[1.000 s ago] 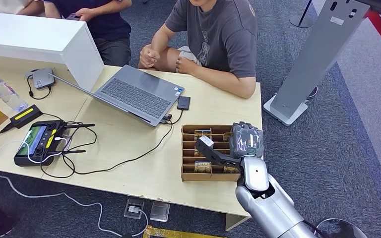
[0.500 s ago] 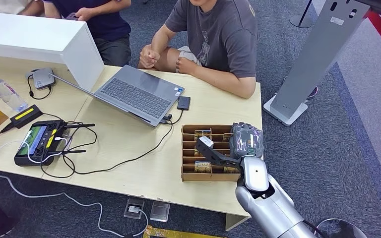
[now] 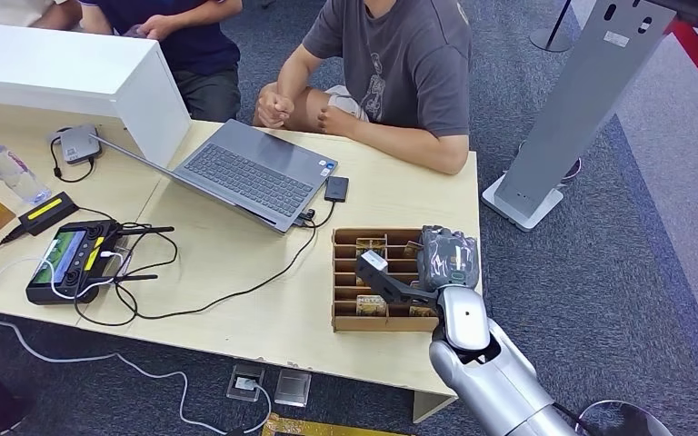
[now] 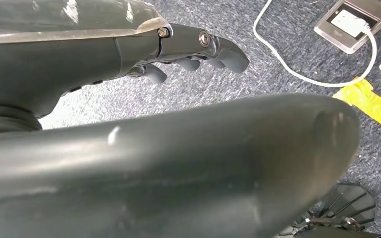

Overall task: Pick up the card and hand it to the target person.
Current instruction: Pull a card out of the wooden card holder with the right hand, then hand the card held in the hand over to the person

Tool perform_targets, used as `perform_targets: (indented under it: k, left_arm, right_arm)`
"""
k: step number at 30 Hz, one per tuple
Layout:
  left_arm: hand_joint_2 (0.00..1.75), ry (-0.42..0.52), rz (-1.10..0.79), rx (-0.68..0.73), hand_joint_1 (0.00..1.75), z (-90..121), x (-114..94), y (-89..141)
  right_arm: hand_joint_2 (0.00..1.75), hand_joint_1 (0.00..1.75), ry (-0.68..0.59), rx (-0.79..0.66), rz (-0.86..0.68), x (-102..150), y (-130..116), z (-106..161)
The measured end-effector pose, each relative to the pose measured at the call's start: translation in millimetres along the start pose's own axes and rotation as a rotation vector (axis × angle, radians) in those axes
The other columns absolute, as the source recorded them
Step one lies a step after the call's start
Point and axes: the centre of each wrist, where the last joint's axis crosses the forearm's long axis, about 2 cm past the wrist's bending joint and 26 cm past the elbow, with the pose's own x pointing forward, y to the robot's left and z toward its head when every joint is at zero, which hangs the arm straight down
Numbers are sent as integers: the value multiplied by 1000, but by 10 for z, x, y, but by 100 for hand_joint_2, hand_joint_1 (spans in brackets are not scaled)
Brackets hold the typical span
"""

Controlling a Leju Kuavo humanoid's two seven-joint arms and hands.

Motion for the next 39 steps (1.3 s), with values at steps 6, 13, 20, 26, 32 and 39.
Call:
perform_targets:
  k: [6,13,20,26,32,39]
  left_arm:
    - [0,-1,0,-1,0,0,1,-2]
    - [0,0,6,-2,0,1,4,-6]
    - [0,0,15,-2,0,2,5,-10]
    - [0,-6,14,-4,0,3,5,-14]
    - [0,-8,20,-2,0,3,4,-15]
    - [0,-9,22,4,0,4,4,-14]
  right_arm:
    - [175,151,-7,-2,-1,8,-3,3]
    - [175,148,-28,-8,-25,58,-70,42]
    - [175,149,-60,-39,-56,105,-300,54]
    - [175,151,-80,-95,-92,100,-539,69]
    - [175,148,-97,-164,-120,78,-740,100]
    - [175,154,-127,-300,-154,40,-964,152]
